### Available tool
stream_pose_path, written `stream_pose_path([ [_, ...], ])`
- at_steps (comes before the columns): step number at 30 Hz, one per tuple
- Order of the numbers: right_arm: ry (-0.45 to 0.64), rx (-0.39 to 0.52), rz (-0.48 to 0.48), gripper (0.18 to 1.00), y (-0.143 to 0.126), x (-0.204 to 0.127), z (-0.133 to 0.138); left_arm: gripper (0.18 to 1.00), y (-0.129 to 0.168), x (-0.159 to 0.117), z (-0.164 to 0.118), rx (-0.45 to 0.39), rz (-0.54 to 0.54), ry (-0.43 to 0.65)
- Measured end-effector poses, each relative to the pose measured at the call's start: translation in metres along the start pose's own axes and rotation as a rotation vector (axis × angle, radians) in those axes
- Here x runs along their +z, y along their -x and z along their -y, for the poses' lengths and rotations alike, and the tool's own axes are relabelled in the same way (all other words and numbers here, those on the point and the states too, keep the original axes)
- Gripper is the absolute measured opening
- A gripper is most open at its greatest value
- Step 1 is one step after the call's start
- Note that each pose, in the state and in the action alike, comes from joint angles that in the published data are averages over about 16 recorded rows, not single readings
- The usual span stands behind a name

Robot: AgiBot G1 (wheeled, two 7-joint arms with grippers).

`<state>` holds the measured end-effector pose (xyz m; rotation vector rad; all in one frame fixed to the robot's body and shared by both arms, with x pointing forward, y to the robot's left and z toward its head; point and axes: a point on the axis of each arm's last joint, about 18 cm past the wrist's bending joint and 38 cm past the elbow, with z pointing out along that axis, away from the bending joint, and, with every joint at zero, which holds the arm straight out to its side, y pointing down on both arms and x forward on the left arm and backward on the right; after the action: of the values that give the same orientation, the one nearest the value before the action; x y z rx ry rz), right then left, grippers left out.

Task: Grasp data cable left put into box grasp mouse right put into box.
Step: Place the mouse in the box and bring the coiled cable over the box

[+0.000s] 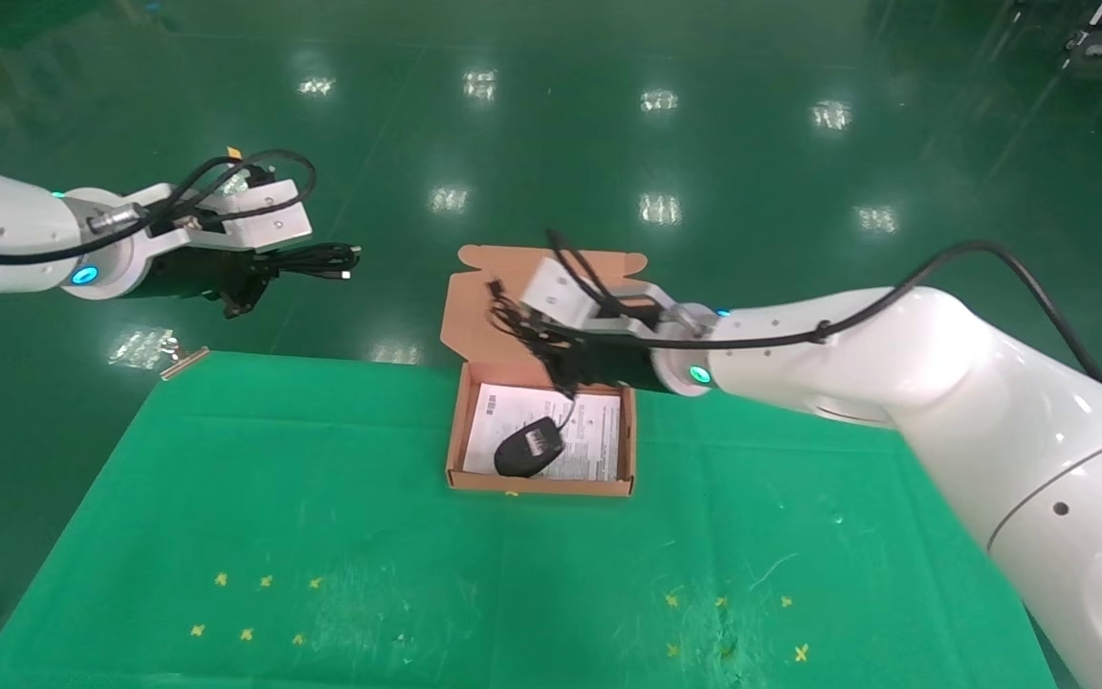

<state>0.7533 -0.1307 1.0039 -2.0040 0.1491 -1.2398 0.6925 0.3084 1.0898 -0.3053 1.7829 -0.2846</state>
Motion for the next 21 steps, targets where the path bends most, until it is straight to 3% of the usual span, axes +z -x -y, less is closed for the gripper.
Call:
stream_pose_path([
  [7,0.032,0.038,0.011,0.22,0.007,0.005,-0.015,0.256,0.0,0.0,0.0,0.0,0.0,0.0],
  [21,0.051,0.051,0.037,0.224,0.021,0.011,-0.021,0.256,-0.001,0.0,0.001,0.003,-0.002,-0.001],
])
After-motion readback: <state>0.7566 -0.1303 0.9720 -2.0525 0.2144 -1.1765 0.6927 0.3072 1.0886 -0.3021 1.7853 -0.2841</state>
